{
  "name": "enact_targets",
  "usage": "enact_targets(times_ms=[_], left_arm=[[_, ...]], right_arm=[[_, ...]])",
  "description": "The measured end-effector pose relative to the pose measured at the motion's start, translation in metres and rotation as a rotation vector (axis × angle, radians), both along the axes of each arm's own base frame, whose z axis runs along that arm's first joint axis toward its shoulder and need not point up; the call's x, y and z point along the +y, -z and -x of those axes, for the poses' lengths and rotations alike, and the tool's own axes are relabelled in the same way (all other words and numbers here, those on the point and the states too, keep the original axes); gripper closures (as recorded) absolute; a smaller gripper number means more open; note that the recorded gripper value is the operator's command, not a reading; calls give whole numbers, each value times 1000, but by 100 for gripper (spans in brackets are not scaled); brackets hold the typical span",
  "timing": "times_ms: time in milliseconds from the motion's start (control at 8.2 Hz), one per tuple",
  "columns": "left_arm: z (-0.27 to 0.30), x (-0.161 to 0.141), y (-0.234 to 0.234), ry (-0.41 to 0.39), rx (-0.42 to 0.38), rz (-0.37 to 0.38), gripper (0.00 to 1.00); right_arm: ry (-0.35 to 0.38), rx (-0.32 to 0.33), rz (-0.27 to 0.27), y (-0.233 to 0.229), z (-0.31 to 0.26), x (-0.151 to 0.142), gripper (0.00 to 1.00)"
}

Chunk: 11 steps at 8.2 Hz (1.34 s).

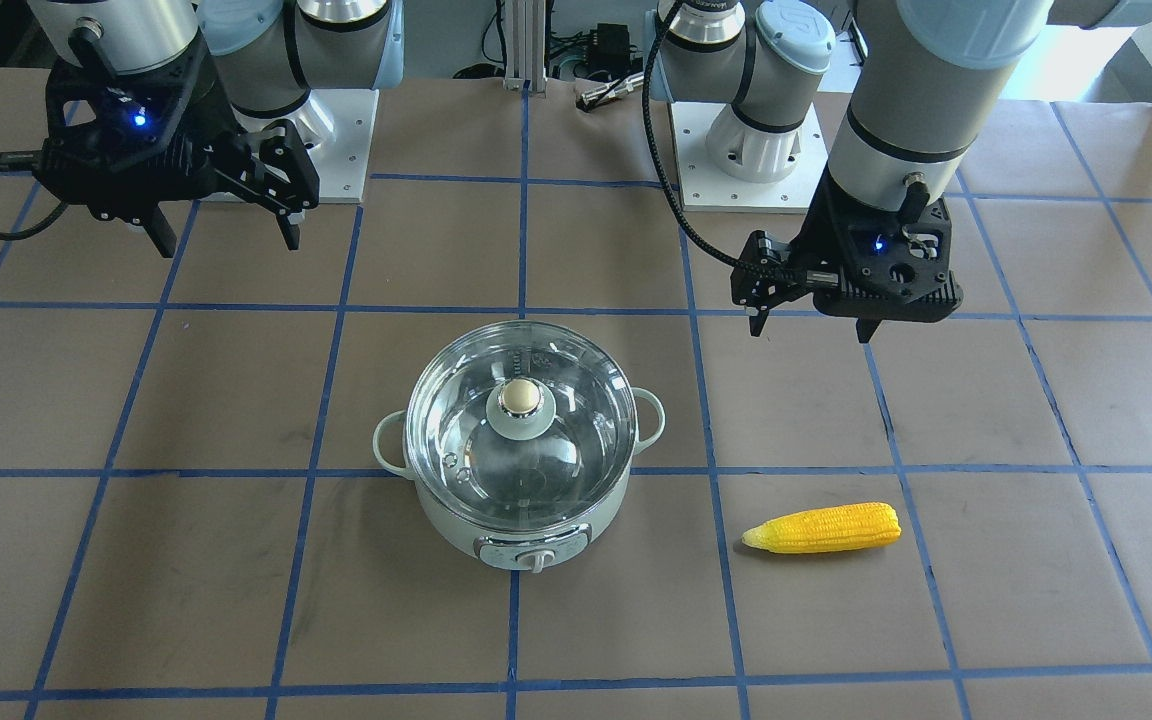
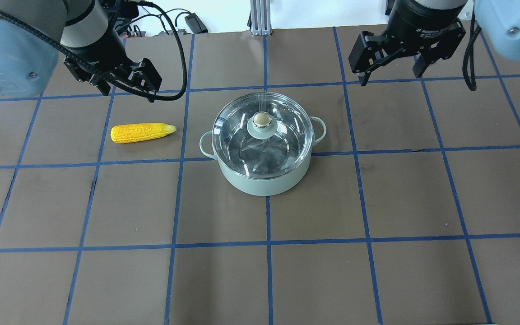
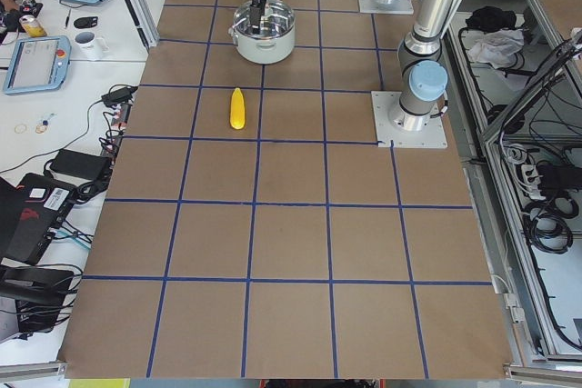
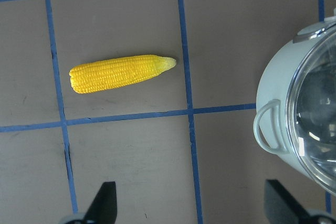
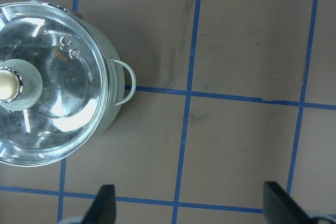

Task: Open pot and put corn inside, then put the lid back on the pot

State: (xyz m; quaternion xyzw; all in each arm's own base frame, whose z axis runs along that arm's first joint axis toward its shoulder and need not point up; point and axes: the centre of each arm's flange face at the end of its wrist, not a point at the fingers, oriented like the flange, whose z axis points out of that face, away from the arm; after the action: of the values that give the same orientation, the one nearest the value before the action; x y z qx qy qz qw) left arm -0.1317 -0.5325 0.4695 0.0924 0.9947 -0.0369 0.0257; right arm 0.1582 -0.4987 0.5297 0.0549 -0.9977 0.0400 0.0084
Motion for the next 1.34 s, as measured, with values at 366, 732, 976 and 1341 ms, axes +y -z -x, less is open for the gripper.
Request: enact_targets(times_ms=[366,732,976,1341], left_arm=[[-23,-18,12,453,-42,-13,0],[-90,-68,65,773,-75,-37,0],[-119,-93,107,931,-79,-62,0],[-127,-113,169,1063,-40,-122,0]], right_arm=[[32,-48,36,12,-24,-23,0],[101,-79,45,44,-85,-38,0],[145,-100,59,72,-130,-46,0],[216,-122,55,123,-187,-54,0]])
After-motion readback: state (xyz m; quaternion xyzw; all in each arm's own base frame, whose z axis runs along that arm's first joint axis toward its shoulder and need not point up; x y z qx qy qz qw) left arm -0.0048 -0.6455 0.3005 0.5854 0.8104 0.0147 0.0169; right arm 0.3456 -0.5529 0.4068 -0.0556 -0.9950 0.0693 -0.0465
